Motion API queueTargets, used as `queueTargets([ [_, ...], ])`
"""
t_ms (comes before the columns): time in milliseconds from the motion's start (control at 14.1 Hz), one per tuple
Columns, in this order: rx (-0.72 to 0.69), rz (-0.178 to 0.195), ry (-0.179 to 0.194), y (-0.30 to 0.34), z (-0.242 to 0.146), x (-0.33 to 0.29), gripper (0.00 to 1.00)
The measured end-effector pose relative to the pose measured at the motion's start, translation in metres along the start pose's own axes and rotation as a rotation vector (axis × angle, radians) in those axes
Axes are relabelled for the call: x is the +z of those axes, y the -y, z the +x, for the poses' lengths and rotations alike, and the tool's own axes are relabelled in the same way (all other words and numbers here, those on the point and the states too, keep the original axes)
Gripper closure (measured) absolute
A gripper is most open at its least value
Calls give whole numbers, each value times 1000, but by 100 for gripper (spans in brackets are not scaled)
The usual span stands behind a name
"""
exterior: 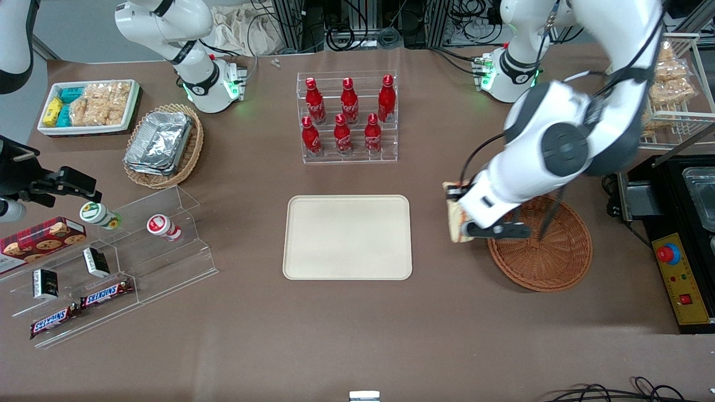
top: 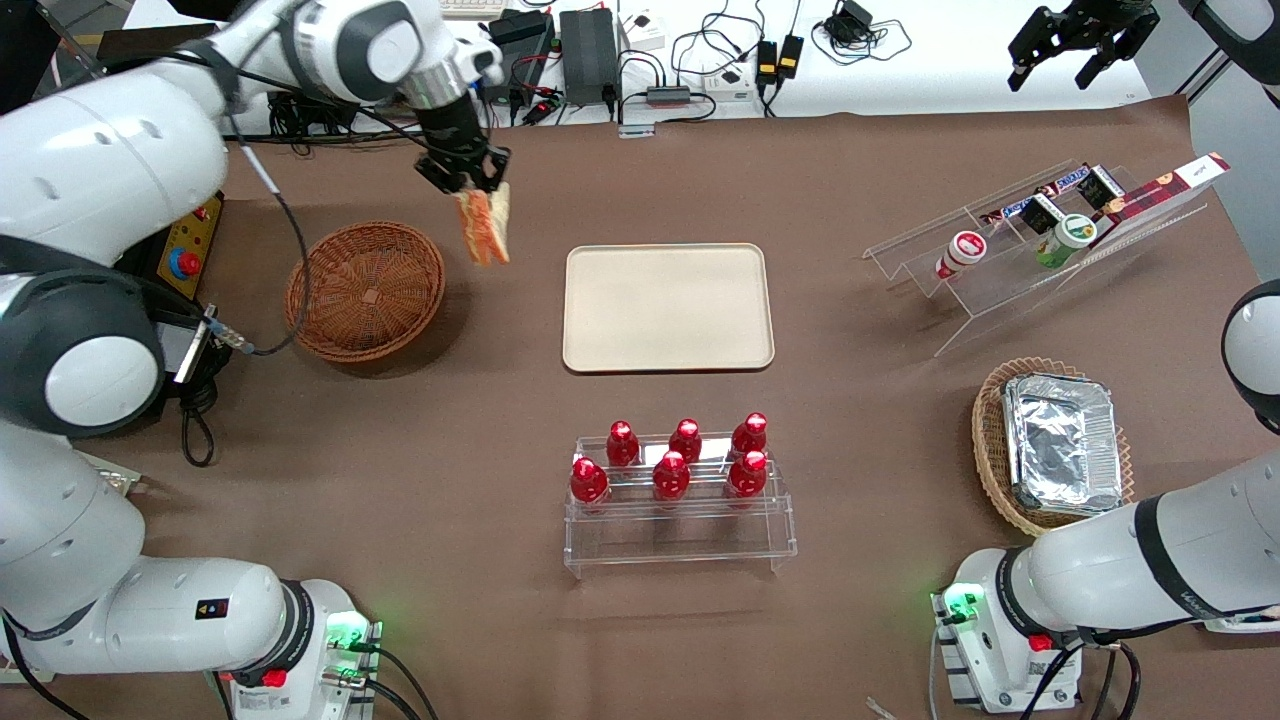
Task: Place sandwich from basket to tray
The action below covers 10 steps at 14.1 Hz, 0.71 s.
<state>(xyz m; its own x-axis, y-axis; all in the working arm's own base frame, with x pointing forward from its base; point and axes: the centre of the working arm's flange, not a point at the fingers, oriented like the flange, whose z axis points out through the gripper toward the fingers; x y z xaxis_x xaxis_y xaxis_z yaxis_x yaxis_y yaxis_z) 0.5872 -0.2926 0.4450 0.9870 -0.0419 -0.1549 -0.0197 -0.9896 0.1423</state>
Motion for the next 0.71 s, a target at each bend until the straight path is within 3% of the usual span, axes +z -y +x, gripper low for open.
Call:
queueTargets([
  [142,14,18,8,-22,8,45,81],
  [425,49,-4,26,-50,21,124,81],
  [708,84,23,2,-76,23,178,81],
])
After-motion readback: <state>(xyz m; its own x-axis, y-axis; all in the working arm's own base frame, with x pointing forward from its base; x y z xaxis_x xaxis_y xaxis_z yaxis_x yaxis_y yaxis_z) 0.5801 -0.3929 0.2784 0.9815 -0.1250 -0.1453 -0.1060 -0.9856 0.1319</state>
